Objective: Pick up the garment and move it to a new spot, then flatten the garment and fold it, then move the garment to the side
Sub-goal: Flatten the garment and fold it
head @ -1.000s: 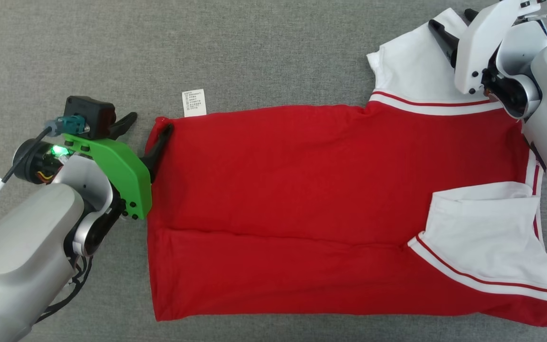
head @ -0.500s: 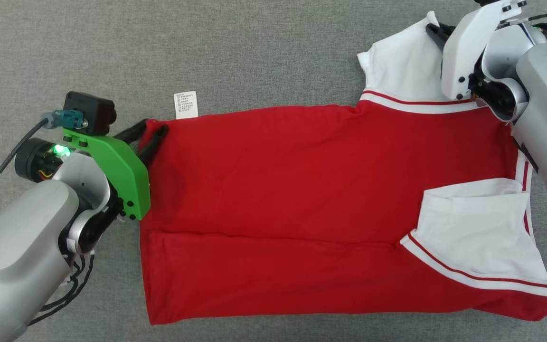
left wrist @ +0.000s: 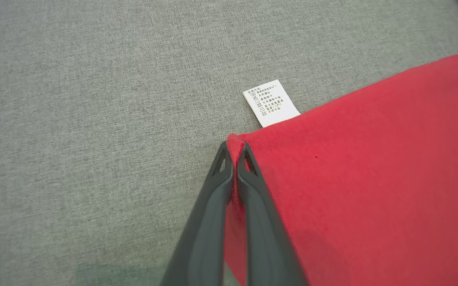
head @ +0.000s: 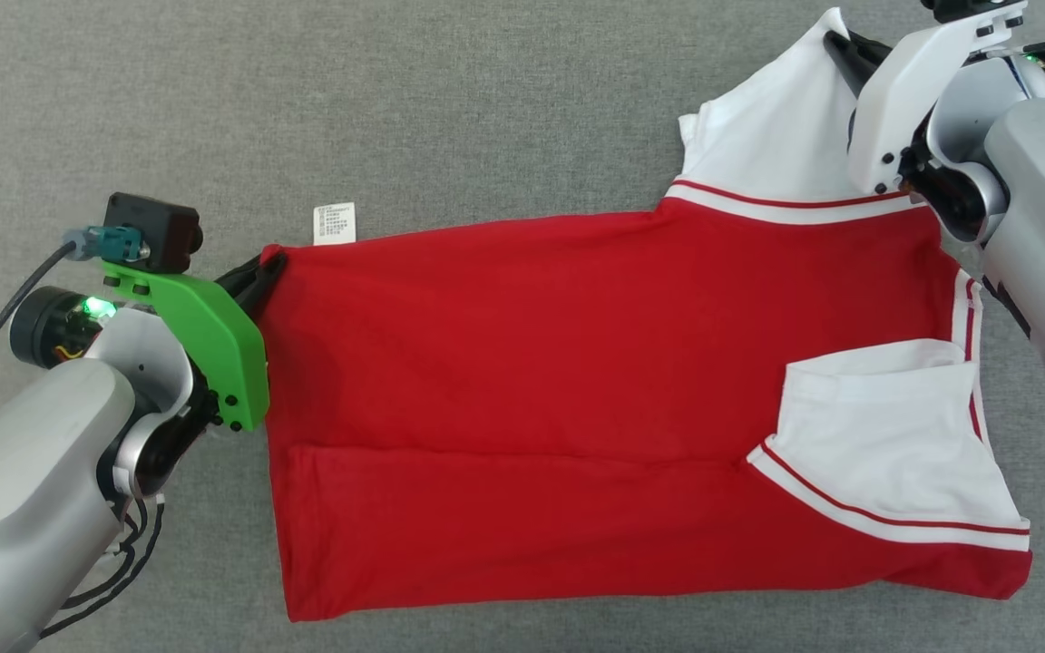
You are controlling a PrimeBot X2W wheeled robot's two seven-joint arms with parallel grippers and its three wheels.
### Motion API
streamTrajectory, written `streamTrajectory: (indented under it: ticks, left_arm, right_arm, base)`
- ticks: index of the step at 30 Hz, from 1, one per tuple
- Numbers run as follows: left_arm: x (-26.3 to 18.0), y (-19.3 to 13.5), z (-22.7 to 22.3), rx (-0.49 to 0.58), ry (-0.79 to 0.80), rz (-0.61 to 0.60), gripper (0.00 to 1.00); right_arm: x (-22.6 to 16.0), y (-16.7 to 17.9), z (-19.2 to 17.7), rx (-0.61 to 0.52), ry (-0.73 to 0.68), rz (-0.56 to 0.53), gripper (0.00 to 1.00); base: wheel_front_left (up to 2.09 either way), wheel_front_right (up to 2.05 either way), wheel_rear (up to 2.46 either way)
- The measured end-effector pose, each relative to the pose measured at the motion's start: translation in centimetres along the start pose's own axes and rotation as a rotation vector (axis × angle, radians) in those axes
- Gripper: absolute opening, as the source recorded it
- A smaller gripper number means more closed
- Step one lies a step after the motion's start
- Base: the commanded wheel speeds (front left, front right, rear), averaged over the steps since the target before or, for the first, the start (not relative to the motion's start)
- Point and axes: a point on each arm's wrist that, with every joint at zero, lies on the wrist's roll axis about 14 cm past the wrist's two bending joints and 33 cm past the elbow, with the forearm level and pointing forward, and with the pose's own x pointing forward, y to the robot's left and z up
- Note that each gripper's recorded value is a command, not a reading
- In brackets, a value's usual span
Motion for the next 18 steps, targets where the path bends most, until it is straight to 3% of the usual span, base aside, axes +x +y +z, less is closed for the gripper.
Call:
streamTrajectory:
  ticks: [12, 18]
  left_arm:
    - [-1.6, 0.2, 0.7, 0.037, 0.041, 0.000, 0.00]
    - [-2.4, -0.6, -0.9, 0.057, 0.165, -0.043, 0.00]
  right_arm:
    - [-4.3, -0.1, 1.4, 0.020, -0.055, -0.021, 0.00]
    - [-6.3, 1.7, 1.7, 0.010, -0.056, 0.026, 0.00]
  base:
    - [0.00, 0.00, 0.00]
    - [0.00, 0.00, 0.00]
